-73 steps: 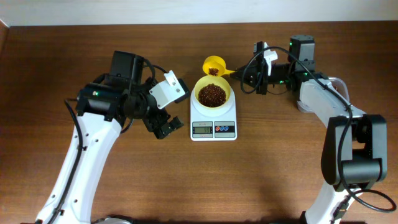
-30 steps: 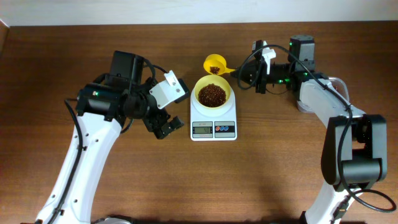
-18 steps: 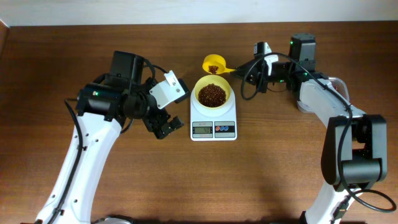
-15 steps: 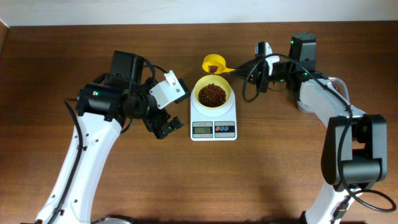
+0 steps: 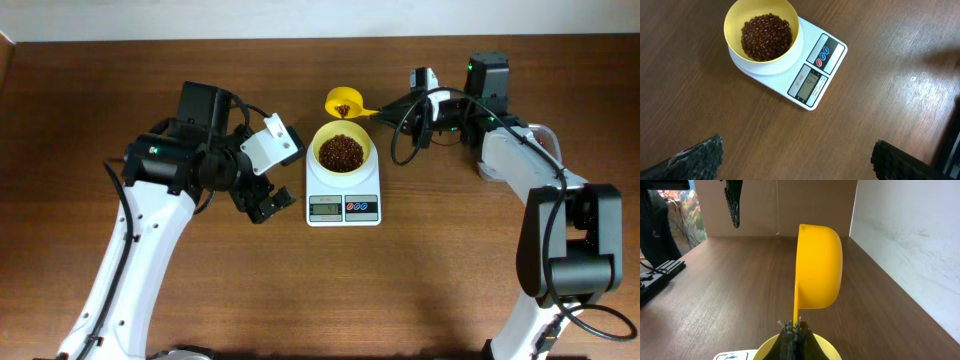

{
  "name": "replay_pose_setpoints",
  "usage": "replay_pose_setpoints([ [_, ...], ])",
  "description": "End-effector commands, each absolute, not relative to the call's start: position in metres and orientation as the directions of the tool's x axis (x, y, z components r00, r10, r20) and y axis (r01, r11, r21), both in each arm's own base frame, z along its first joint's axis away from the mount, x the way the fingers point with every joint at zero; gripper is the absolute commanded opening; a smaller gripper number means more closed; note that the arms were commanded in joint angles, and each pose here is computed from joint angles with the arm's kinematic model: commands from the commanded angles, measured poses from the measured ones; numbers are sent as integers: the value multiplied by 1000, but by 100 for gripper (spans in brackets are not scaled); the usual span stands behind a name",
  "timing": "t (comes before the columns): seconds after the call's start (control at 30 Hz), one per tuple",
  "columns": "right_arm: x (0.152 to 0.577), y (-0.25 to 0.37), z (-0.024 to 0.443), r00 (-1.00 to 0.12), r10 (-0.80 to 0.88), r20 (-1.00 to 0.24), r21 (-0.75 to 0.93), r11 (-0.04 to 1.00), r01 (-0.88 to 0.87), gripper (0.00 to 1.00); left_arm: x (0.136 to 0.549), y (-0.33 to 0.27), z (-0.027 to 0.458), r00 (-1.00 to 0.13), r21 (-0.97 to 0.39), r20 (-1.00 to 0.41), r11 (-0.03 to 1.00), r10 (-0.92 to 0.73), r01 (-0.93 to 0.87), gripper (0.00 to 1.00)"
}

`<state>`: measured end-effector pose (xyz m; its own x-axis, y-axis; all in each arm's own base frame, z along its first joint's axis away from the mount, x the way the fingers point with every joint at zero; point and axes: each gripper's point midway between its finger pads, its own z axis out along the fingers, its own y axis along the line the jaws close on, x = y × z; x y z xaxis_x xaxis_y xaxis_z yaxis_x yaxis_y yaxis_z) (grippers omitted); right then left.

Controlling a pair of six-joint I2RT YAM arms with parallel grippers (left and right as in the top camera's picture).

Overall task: Scoop item into bowl and weigh 50g on scale
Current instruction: 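Hold the tilted scoop above the bowl while beans finish pouring, then lift the empty scoop with the right gripper back toward the tub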

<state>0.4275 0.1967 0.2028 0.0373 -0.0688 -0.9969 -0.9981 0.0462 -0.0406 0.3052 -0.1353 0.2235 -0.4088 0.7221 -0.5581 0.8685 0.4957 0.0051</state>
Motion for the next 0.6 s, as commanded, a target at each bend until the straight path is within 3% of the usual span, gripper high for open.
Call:
replay_pose_setpoints([
  [0.0,429,195,202,62,-68,-996,-66,48,-997,4,304,-138,224,-396,0,-567,481,722,877,99],
  [0.13,434,196,211,163,-62,-985,-166,48,-985,4,304,-138,224,-396,0,-567,481,722,877,99],
  [0.37,435,196,214,193,-60,-979,-196,48,-980,4,304,-138,224,-396,0,-567,481,722,877,99],
  [0.57,439,196,222,286,-58,-956,-289,54,-956,4,304,-138,224,-396,0,-567,481,722,877,99],
])
